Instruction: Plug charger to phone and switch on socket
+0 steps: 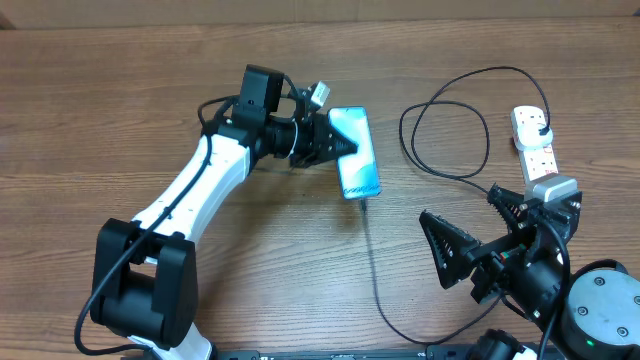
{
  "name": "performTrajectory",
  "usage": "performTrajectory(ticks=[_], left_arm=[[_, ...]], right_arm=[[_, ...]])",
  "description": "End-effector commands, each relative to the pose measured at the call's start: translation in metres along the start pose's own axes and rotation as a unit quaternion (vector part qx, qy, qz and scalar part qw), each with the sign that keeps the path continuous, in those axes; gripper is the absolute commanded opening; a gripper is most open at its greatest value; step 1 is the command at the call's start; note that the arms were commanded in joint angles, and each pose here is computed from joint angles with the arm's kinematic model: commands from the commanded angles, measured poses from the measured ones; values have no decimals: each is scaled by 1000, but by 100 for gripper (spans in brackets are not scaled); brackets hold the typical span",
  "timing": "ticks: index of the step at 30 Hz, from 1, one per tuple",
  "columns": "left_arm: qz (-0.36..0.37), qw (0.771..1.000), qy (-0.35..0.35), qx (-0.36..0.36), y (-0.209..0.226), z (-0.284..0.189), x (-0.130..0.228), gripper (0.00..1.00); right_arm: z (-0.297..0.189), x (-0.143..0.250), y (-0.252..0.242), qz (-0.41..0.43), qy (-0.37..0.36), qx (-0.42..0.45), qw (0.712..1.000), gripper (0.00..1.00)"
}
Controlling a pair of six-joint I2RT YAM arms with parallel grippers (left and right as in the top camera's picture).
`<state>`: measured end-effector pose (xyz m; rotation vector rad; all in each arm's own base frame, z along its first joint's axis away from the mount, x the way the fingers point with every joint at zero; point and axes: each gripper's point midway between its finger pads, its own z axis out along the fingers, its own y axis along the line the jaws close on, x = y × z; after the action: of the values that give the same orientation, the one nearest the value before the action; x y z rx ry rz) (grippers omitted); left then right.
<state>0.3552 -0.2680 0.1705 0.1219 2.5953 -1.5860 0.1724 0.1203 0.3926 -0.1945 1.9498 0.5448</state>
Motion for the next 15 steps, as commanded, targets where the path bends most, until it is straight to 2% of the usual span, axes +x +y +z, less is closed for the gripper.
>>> performTrajectory(ticks=[1,4,8,10,13,15], left_arm=[[98,991,2,-90,30,-12,-7,4],[74,984,42,-153,65,-20,8,4],[27,983,70,-167,99,-21,15,4],[9,987,77,-143,107,-19,15,4],[6,995,86,-53,106,-13,12,4],[-5,996,87,-19,113,-12,11,4]], right_arm=[[-2,-5,-3,5,-10,8,1000,100],[-2,-5,-3,5,-10,8,1000,100],[-2,-5,-3,16,-11,8,1000,100],[-1,-5,-3,30,-9,8,999,100],[0,0,-4,40,1,13,999,100],[1,5,-7,45,10,19,999,100]])
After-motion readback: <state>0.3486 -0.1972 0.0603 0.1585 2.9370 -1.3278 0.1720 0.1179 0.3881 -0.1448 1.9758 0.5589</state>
